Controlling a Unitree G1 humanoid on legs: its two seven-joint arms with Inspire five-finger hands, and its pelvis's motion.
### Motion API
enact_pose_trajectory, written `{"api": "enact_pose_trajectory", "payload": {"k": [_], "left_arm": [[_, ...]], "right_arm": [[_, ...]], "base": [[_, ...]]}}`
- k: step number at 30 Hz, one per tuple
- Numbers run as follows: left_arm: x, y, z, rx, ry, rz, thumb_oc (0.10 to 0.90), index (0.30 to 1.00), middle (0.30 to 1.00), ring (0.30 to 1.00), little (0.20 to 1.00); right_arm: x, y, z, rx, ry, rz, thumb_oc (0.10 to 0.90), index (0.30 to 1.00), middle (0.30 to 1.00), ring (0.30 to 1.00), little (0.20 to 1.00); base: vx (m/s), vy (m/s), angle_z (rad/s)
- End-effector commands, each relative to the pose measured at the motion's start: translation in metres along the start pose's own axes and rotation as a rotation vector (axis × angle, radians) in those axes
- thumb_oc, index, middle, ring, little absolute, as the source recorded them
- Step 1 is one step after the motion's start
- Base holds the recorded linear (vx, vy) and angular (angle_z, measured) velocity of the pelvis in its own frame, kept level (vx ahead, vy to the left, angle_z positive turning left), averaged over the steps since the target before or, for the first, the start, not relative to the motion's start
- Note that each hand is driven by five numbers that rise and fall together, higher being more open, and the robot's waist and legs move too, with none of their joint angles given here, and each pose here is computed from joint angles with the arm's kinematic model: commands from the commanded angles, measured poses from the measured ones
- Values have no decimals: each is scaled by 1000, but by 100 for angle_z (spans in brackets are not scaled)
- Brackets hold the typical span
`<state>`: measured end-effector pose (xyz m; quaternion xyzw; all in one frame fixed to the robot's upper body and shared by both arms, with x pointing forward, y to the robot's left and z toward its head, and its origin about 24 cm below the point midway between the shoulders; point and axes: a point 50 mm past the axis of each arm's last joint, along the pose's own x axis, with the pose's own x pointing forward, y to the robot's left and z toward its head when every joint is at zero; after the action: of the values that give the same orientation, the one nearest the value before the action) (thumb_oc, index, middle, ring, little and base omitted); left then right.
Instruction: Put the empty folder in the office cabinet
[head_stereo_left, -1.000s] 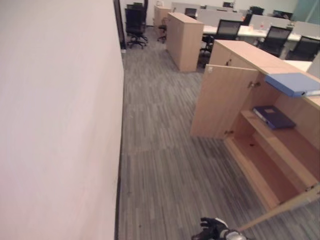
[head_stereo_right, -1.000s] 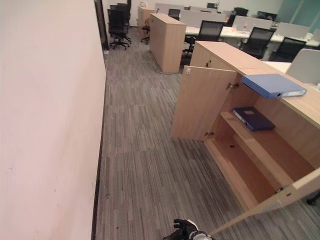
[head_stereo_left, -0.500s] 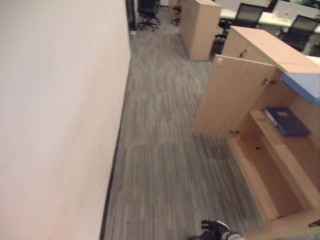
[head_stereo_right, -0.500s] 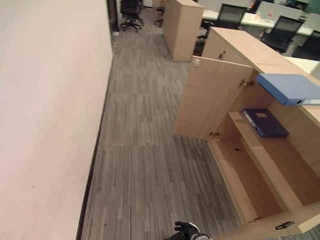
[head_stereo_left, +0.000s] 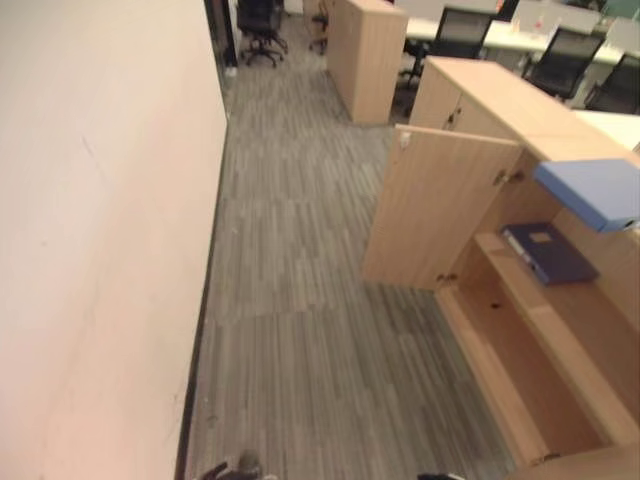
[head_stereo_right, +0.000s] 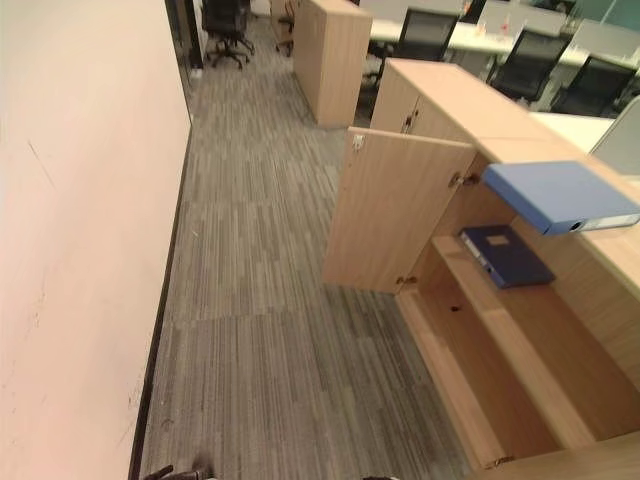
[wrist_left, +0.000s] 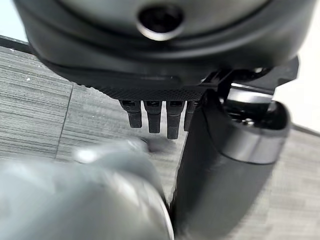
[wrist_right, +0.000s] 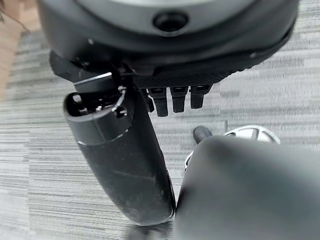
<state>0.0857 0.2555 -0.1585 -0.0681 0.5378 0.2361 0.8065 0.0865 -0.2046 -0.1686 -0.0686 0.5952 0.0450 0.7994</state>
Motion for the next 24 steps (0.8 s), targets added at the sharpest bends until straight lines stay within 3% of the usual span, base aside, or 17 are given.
{"api": "enact_pose_trajectory", "payload": {"k": [1, 5, 13, 19, 24], "left_arm": [[-6, 34, -26, 43, 95, 87, 800, 900, 900, 900, 900], [-9, 39, -41, 54, 146, 97, 800, 900, 900, 900, 900], [-6, 47, -21, 85, 103, 97, 800, 900, 900, 900, 900], [-9, 56, -27, 70, 128, 118, 800, 900, 900, 900, 900], [-11, 59, -37, 48, 145, 138, 800, 900, 900, 900, 900]], "right_arm": [[1, -5, 17, -9, -57, -16, 800, 900, 900, 900, 900], [2, 10, 5, -2, -6, 31, 800, 900, 900, 900, 900], [4, 34, 12, -18, -37, 114, 800, 900, 900, 900, 900], [4, 40, 33, -102, -103, 138, 800, 900, 900, 900, 900], [4, 50, 48, -150, -148, 168, 800, 900, 900, 900, 900]], "base": [[411, 329, -47], [459, 391, -64], [367, 500, 0], [183, 146, 4], [69, -106, -50]]}}
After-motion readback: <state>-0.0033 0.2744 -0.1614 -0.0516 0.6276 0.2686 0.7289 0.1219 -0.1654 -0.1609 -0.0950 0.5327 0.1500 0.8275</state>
